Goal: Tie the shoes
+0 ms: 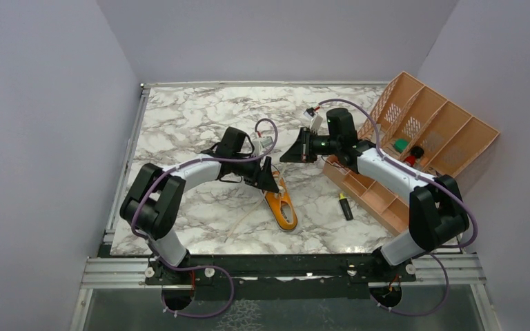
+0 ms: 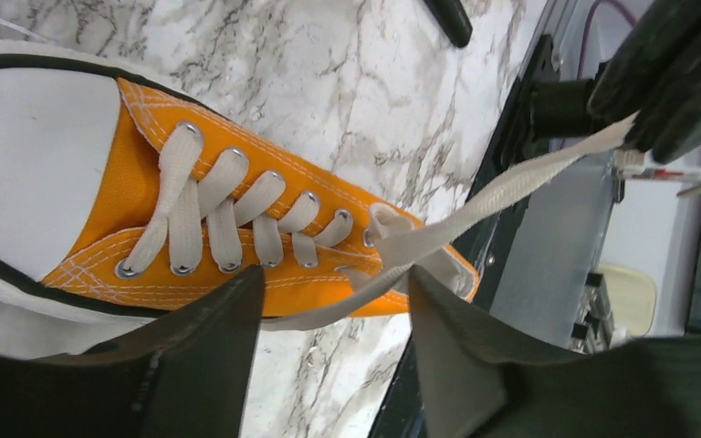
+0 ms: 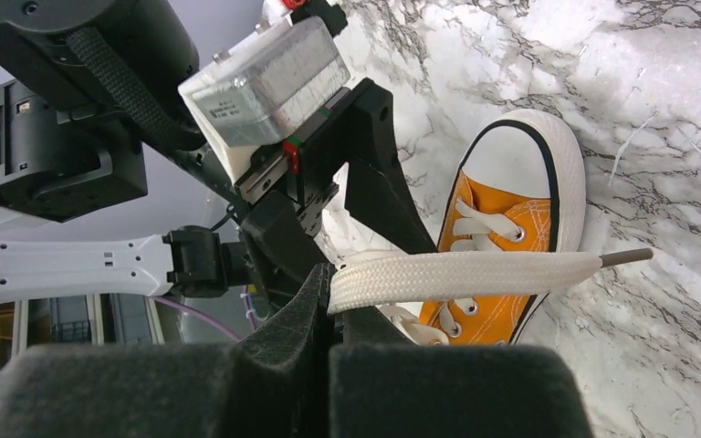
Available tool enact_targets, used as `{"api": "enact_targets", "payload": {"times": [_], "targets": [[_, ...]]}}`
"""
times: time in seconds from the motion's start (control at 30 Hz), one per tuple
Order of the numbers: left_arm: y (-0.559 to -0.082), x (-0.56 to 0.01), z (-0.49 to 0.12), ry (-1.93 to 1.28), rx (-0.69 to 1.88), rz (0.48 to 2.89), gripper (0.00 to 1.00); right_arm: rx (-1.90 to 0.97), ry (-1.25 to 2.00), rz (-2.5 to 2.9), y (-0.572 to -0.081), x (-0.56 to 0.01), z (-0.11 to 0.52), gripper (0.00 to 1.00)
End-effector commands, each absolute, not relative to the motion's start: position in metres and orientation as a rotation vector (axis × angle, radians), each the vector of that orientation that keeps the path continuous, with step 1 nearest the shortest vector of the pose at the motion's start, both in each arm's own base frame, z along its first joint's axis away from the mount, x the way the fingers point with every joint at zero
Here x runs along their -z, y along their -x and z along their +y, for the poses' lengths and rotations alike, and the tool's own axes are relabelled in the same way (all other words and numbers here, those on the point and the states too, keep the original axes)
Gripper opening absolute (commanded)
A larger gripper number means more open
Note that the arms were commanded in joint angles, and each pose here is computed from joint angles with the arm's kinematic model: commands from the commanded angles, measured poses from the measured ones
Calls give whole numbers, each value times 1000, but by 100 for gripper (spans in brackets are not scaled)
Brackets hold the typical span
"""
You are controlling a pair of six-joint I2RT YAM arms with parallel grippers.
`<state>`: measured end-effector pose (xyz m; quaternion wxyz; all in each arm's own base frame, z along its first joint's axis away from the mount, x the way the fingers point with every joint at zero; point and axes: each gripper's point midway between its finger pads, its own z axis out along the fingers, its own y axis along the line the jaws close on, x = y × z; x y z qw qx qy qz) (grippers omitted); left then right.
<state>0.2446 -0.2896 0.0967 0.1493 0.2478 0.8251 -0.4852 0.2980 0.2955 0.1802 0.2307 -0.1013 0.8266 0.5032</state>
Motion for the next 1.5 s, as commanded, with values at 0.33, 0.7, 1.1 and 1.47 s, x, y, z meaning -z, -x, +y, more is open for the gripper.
{"api": "enact_targets", "payload": {"times": [0.33, 0.7, 1.1, 1.47], "targets": [[-193, -109, -279, -670, 1559, 2395, 0, -1354, 202, 2280, -309, -183, 287, 1], [-141, -149, -266, -416, 1755, 2486, 0, -1020, -20, 2516, -324, -134, 255, 1], [-136, -99, -253, -162, 1571, 2780, 0, -637, -220, 2561, -349, -124, 207, 1], [-151, -84, -247, -162, 1405, 2835, 0, -427, -38, 2598, -327, -131, 172, 1]]}}
